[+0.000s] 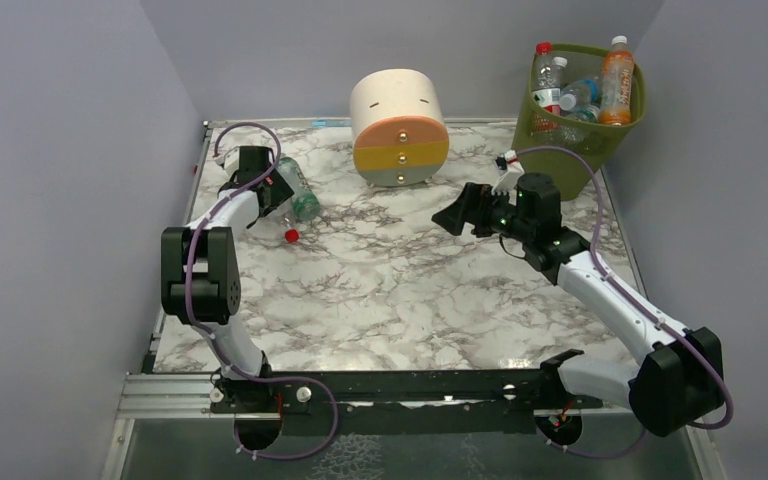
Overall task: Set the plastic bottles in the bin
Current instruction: Pick up the plastic bottle at the center of the board.
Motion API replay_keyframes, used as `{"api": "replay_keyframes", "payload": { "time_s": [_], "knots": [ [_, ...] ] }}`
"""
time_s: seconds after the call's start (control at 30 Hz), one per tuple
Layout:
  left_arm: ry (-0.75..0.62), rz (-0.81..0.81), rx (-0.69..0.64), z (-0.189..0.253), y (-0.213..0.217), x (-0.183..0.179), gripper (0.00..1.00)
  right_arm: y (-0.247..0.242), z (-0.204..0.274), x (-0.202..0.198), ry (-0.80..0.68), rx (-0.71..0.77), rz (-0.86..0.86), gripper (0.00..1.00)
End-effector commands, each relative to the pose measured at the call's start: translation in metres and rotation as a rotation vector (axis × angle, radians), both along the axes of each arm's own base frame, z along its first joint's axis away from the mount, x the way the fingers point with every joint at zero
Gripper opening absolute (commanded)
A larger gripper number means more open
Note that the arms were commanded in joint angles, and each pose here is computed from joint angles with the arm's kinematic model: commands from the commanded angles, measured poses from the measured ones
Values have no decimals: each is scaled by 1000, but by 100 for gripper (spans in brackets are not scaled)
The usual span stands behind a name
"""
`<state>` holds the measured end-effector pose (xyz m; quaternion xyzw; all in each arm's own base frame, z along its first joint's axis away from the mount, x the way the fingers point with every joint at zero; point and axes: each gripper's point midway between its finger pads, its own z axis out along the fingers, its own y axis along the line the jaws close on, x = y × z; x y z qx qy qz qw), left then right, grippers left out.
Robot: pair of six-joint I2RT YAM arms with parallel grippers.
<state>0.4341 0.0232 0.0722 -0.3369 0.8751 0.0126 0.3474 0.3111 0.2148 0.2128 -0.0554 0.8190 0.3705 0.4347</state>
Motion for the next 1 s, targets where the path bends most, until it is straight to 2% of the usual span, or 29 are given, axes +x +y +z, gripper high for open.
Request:
{"api": "replay_keyframes", "payload": {
  "time_s": [0.0, 0.4, 0.67, 0.97],
  "knots": [
    [-31, -9, 33, 5, 8, 16, 93, 6, -1, -1, -22, 4, 34, 100],
    [-2, -8, 24, -14, 9, 21, 91, 7, -2, -2, -23, -8, 38, 100],
    [-7, -2, 25, -7, 9, 13, 71, 9, -8, -5, -10, -1, 49, 100],
    [-69, -54, -32, 23, -5, -7, 67, 9, -4, -8, -19, 6, 54, 100]
  ]
}}
